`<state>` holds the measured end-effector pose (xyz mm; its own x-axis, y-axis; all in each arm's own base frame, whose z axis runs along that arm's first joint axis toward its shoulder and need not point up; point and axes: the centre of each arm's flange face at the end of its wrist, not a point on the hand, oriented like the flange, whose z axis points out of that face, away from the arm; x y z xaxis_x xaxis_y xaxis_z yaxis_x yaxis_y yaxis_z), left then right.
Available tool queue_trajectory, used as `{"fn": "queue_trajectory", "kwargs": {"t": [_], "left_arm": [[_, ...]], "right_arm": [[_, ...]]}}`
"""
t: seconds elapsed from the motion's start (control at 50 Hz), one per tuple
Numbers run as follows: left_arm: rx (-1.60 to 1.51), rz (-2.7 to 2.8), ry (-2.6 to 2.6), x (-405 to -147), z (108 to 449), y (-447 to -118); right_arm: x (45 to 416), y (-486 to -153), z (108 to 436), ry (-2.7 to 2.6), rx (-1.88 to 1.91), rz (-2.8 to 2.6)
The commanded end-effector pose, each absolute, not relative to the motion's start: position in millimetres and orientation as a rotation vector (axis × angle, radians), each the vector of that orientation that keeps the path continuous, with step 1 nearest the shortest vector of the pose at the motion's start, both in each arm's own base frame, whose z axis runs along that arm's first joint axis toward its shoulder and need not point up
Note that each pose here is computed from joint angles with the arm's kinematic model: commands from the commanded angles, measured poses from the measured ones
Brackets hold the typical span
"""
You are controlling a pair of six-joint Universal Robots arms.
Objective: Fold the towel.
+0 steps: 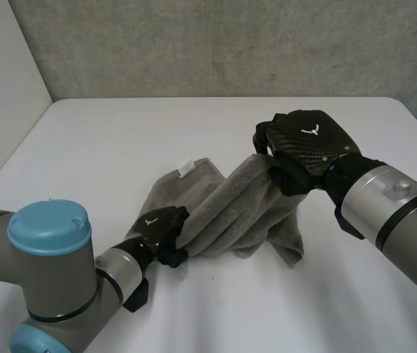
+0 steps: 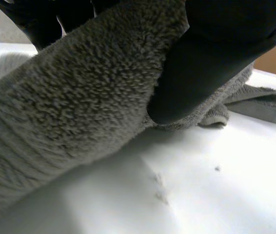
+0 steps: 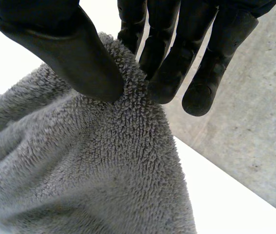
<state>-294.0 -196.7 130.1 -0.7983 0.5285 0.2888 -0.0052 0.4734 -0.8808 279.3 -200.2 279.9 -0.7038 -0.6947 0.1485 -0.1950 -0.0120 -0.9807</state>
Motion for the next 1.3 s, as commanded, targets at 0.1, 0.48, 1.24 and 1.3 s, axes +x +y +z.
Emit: {"fn": "queue_trajectory", "kwargs": {"t": [0.1, 0.48, 1.24, 1.3], "left_arm": [[-0.455, 1.821, -1.933, -307.9, 220.5, -282.4], [-0.352, 2.150, -1.658, -300.0, 332.7, -295.4], [-0.377, 1.826, -2.195, -213.1, 196.3, -193.0], [-0.373, 1.824, -2.202, -210.8, 194.6, -190.1]], "right_arm": [[317.2, -258.3, 291.7, 1.728, -1.118, -1.982], [313.6, -264.4, 335.6, 1.493, -0.894, -2.257], [334.2, -202.0, 279.8, 1.771, -1.252, -1.592], [345.0, -206.6, 275.1, 1.769, -1.336, -1.569]]}}
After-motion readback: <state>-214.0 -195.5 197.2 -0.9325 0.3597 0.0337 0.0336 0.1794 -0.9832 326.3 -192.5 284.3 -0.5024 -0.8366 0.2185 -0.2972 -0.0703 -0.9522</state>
